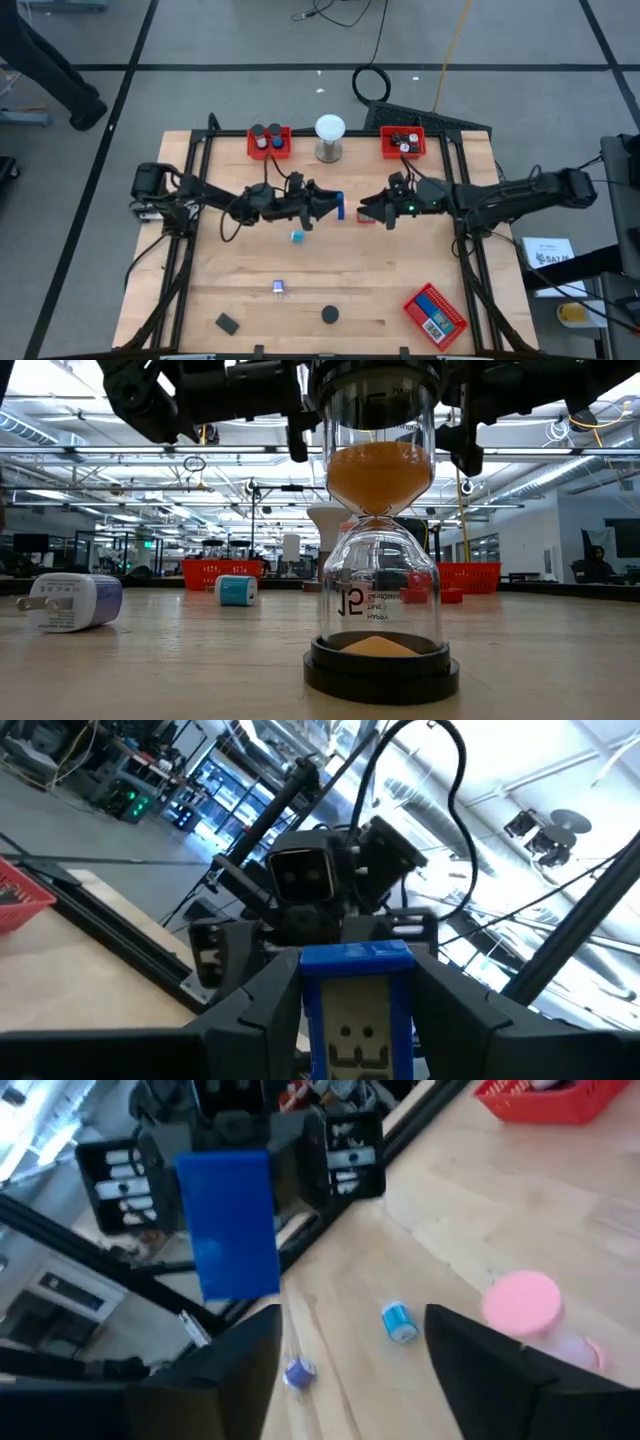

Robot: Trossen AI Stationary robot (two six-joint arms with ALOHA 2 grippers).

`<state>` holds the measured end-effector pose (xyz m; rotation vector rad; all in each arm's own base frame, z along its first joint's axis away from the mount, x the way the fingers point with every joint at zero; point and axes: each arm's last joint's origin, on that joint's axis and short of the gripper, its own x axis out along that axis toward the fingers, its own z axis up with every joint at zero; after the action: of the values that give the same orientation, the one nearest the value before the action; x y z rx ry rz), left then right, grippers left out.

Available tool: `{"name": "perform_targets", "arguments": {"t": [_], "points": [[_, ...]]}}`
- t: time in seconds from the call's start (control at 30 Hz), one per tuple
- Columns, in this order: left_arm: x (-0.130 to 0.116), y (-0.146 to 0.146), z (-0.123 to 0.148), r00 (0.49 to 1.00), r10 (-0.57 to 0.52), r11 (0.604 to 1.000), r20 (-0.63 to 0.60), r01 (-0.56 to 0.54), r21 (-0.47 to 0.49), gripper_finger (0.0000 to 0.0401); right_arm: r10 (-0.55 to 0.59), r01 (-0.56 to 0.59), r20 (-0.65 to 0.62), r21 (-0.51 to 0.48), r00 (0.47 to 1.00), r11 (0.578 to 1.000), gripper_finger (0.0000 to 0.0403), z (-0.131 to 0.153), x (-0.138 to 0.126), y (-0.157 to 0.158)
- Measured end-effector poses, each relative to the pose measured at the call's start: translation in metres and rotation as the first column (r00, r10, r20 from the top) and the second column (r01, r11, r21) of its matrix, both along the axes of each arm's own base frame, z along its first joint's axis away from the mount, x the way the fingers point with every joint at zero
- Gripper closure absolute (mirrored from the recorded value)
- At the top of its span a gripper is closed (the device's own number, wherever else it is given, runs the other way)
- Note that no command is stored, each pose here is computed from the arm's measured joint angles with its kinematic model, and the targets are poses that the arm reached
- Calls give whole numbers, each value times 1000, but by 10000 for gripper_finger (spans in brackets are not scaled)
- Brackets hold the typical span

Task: Pick & Place Office items
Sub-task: Put the blue digital clock into the bottom right red bin

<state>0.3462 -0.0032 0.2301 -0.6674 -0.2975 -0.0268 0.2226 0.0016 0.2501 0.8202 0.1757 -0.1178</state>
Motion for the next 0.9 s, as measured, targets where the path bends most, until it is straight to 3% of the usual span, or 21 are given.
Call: {"name": "perform_targets", "arguments": {"t": [0.3,0.9], "points": [[1,8,-3,999,42,997,-33,-44,-67,242,-5,2,63,48,998,999,95,-2,11,3],[2,8,-4,998,53,996,-43,-56,-71,242,-37,17,164,120,986,993,93,-14,37,3]]}}
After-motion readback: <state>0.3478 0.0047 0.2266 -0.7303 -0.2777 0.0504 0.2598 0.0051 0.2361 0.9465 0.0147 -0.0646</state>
